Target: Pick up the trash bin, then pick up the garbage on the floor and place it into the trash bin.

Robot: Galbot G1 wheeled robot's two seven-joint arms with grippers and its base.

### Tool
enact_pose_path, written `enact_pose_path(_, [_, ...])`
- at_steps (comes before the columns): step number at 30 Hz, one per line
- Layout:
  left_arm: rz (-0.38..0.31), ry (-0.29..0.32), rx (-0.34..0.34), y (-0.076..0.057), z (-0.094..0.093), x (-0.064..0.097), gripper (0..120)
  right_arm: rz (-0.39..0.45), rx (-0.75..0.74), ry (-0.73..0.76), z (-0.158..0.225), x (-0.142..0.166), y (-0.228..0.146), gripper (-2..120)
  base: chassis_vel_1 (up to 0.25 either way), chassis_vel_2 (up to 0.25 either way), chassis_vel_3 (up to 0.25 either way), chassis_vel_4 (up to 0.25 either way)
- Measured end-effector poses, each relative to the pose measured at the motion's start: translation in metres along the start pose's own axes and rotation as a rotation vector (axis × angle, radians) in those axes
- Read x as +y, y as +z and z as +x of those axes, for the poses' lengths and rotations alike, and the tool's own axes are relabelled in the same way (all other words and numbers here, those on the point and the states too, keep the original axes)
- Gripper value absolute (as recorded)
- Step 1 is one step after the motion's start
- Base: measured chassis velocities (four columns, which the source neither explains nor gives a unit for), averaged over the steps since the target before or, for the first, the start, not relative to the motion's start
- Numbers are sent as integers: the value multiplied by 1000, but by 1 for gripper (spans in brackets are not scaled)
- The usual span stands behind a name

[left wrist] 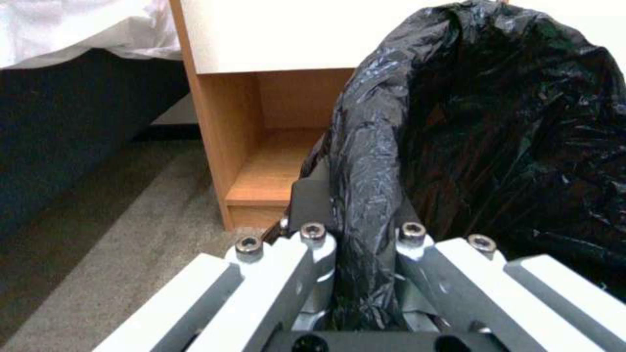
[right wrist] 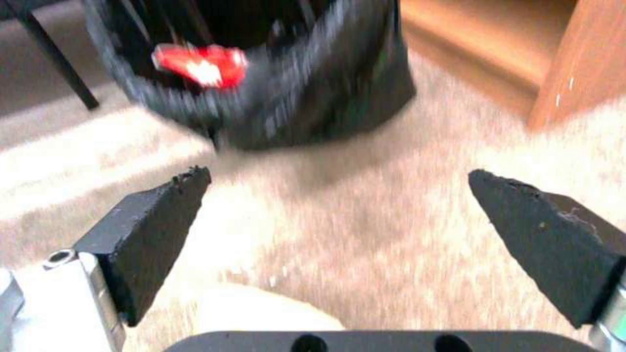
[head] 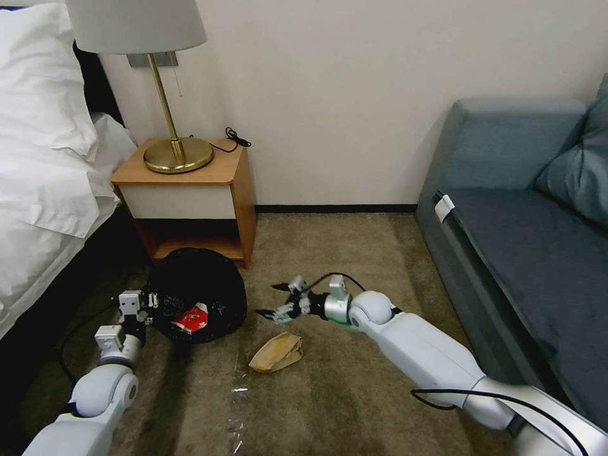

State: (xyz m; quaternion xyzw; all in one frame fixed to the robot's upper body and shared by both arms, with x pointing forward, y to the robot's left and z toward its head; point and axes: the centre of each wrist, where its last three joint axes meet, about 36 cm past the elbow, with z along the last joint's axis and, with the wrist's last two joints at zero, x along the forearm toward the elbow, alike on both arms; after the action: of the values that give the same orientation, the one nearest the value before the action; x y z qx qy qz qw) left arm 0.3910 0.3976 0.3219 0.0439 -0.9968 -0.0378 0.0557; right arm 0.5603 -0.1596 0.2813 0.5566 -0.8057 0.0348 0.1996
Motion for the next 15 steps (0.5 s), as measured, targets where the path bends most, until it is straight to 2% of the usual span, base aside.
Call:
enact_pose_path(10, [18,9,6,8,-6,-9,4,-13,107,-23,-5,17,56,100,0,0,0,0])
enact_pose_path(15, [21,11,6,8,-7,-11,4,-12,125,-36,-2,20,70,100,0,0,0,0])
